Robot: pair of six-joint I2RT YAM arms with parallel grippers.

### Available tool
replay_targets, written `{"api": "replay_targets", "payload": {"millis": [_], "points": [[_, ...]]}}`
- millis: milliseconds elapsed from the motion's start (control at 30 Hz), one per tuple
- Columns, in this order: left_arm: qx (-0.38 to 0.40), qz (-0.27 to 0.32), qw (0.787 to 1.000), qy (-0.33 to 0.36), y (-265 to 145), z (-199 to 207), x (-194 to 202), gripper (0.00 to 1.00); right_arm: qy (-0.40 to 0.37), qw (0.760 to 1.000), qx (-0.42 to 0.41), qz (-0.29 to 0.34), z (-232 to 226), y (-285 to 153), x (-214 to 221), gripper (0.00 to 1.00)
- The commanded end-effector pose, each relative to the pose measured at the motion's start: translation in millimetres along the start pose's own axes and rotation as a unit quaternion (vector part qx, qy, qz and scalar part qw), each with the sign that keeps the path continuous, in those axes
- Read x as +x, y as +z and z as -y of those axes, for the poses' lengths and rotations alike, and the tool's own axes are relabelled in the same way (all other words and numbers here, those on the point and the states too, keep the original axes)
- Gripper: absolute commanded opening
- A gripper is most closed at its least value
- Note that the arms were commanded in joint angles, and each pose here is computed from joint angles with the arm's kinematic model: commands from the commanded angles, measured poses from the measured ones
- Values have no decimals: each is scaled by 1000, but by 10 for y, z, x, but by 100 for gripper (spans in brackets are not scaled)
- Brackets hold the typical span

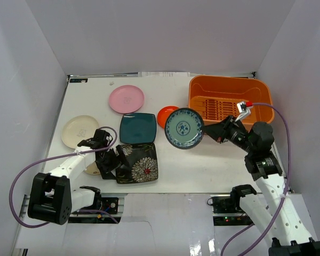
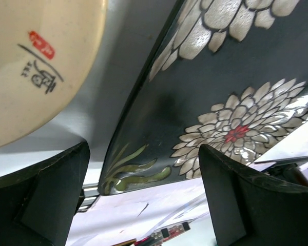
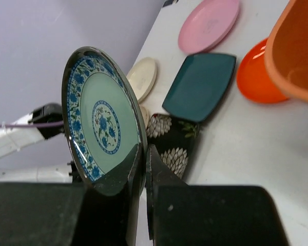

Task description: Place the plates into the plastic bin on the countertop

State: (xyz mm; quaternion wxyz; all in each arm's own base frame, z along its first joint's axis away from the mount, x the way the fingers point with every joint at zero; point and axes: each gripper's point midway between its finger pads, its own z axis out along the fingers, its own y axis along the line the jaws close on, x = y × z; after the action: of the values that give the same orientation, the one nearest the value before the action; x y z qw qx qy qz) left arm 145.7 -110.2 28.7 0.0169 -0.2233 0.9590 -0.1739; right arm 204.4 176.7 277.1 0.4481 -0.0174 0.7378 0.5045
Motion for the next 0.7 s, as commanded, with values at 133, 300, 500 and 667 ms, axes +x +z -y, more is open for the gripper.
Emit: {"api": "replay_targets", "payload": {"millis": [133,300,500,667], "points": [[61,30,998,-7,-7,231,-103,94,-50,987,77,130,158,164,-1018,8],[76,28,997,-11,94,259,-115,89,-45,967,176,177,717,138,-1497,8],[73,22,997,-11,209,250,-138,83,-47,909,365,194,1776,-209,-1738,8],[81,34,996,-7,245,278,-181,73,-44,874,458,154,2424,-262,-1586,8]]}}
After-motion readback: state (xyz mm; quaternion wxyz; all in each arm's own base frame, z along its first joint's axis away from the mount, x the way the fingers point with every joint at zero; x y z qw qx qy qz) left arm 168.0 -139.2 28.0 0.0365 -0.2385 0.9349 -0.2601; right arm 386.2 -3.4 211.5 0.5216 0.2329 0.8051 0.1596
